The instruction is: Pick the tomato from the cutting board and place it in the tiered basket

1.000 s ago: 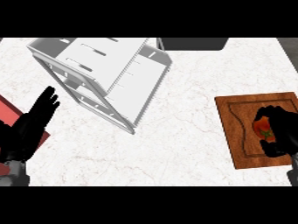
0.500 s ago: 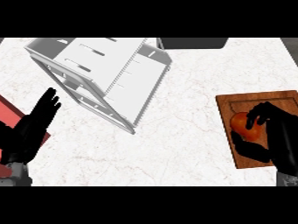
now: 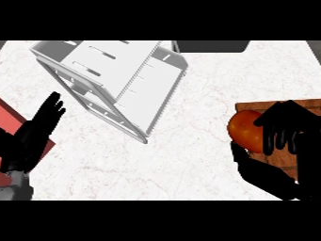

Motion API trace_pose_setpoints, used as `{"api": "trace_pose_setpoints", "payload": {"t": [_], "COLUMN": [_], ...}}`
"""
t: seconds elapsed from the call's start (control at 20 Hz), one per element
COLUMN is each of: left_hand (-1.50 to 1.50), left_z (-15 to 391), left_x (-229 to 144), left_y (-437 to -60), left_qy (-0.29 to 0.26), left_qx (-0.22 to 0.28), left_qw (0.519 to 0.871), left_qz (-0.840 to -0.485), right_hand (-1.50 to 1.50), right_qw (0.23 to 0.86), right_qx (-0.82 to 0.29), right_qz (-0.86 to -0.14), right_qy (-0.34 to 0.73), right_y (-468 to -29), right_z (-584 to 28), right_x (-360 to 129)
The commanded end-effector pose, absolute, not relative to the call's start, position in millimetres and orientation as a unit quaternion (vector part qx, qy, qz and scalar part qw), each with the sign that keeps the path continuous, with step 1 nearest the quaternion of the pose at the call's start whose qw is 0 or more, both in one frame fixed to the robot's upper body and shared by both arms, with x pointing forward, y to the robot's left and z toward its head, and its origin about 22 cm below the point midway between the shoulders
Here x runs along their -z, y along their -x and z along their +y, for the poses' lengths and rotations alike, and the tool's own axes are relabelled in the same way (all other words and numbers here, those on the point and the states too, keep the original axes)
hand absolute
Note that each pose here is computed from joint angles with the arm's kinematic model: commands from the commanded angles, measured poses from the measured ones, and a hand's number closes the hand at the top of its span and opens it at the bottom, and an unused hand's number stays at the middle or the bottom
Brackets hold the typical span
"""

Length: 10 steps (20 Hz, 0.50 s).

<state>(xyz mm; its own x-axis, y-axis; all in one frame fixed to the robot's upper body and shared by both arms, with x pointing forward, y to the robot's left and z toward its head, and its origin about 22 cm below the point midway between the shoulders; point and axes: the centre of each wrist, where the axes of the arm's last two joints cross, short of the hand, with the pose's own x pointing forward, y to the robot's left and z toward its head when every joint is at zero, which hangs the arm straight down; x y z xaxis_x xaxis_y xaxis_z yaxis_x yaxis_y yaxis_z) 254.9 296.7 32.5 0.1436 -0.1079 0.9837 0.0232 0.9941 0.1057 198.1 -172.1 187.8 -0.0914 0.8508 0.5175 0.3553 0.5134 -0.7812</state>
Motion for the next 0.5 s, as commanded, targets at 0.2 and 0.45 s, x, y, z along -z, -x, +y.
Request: {"api": "trace_pose_setpoints", "payload": {"t": [0.2, 0.45], "left_hand": [0.00, 0.00], "left_z": [291.1, 286.9], "left_x": [-50.4, -34.1], "left_y": [-274.6, -268.0], "left_qy": [-0.036, -0.033], "left_qx": [0.050, 0.048], "left_qw": [0.754, 0.758], "left_qz": [-0.654, -0.650], "right_hand": [1.50, 1.50], "right_qw": [0.516, 0.525], "right_qx": [-0.269, -0.271], "right_qz": [-0.713, -0.703], "right_qy": [0.390, 0.395], "right_y": [-224.0, -252.3], "right_z": [-91.3, -42.6], "right_x": [-238.9, -261.4]}}
